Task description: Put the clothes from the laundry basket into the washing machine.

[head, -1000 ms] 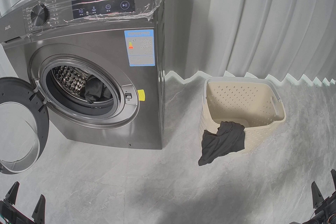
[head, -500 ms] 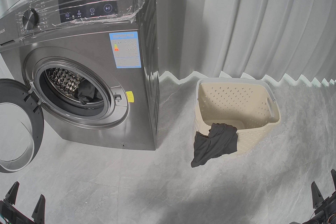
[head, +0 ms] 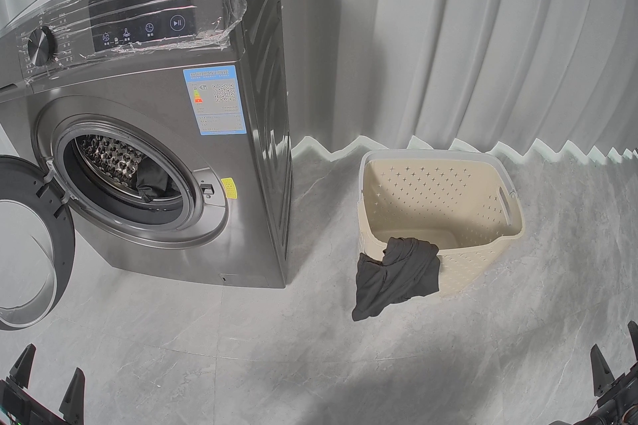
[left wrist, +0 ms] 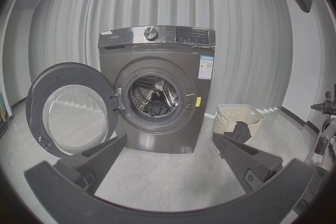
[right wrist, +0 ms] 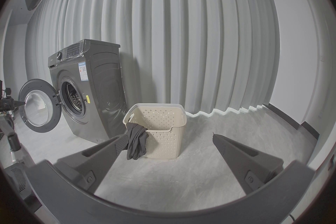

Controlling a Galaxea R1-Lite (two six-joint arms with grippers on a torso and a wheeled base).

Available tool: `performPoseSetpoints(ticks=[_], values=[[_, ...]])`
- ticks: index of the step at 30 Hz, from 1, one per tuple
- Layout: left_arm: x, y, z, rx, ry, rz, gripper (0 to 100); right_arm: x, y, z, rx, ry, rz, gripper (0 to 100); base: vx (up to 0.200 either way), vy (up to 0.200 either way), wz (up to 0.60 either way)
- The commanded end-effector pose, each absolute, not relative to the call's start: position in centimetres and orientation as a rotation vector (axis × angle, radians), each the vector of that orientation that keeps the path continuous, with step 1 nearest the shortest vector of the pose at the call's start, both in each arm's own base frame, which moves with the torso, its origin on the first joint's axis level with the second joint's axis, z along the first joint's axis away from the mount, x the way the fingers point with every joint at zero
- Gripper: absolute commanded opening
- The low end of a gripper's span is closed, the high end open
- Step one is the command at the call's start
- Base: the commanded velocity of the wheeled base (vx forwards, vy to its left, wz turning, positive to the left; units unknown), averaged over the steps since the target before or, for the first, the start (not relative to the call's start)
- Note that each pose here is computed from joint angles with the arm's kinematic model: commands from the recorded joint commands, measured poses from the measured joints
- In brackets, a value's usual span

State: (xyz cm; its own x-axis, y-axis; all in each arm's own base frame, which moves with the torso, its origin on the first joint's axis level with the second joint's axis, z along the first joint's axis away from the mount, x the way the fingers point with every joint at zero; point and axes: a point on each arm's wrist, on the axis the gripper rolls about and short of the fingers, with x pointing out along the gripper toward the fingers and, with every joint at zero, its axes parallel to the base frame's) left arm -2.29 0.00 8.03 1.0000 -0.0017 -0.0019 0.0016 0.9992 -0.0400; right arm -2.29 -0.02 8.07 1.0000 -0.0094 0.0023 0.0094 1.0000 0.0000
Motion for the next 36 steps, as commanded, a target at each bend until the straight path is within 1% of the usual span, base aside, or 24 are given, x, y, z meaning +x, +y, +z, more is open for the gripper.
performPoseSetpoints(ticks=[1, 18, 19, 21, 22, 23, 24, 25, 26, 27, 29, 30, 31, 34, 36], values=[[-2.3, 0.0, 7.6, -0.040, 0.003, -0.001, 100, -2.3, 0.0, 7.6, 0.000, 0.002, -0.009, 100, 0.000, 0.000, 0.00], [-2.3, 0.0, 7.6, -0.040, 0.003, -0.001, 100, -2.3, 0.0, 7.6, -0.003, 0.002, -0.012, 100, 0.000, 0.000, 0.00], [-2.3, 0.0, 7.6, -0.040, 0.003, -0.001, 100, -2.3, 0.0, 7.6, -0.003, 0.002, -0.012, 100, 0.000, -0.200, 0.00], [-2.3, 0.0, 7.6, -0.040, 0.003, -0.001, 100, -3.2, 0.0, 10.9, -0.012, -0.163, -0.007, 100, 0.000, -0.200, 0.00], [-2.3, 0.0, 7.6, -0.040, 0.003, -0.001, 100, -3.6, 0.0, 11.9, -0.012, -0.198, -0.006, 100, 0.000, -0.200, 0.00], [-2.3, 0.0, 7.6, -0.040, 0.003, -0.001, 100, -4.6, 0.0, 15.1, -0.013, -0.265, 0.008, 100, 0.000, -0.200, 0.00], [-2.3, 0.0, 7.6, -0.038, 0.003, -0.001, 100, -4.5, 0.1, 16.4, -0.014, -0.232, 0.025, 100, 0.000, -0.200, 0.00], [-2.3, 0.0, 7.6, -0.038, 0.003, -0.001, 100, -4.4, 0.1, 16.7, -0.014, -0.215, 0.034, 100, 0.000, 0.000, 0.00], [-2.3, 0.0, 7.6, -0.038, 0.003, -0.001, 100, -3.4, 0.2, 17.9, -0.009, -0.118, 0.098, 100, 0.000, 0.000, 0.00], [-2.3, 0.0, 7.6, -0.038, 0.003, -0.001, 100, -2.6, 0.3, 18.1, -0.005, -0.060, 0.146, 100, 0.000, 0.000, 0.00], [-2.3, 0.0, 7.6, -0.038, 0.003, -0.001, 100, -0.3, 0.5, 18.1, 0.008, 0.080, 0.250, 100, 0.000, 0.000, 0.00], [-2.3, 0.0, 7.6, -0.038, 0.003, -0.001, 100, 0.4, 0.6, 17.9, 0.013, 0.121, 0.274, 100, 0.000, 0.000, 0.00], [-2.3, 0.0, 7.6, -0.038, 0.003, -0.001, 100, 2.2, 0.7, 17.5, 0.020, 0.223, 0.323, 100, 0.000, 0.000, 0.00], [-2.3, 0.0, 7.6, -0.038, 0.003, -0.001, 100, 6.0, 1.2, 17.4, 0.032, 0.343, 0.423, 100, 0.000, 0.000, 0.00], [-2.3, 0.0, 7.6, -0.038, 0.003, -0.001, 100, 9.0, 1.8, 17.3, 0.045, 0.394, 0.474, 100, 0.000, 0.000, 0.00]])
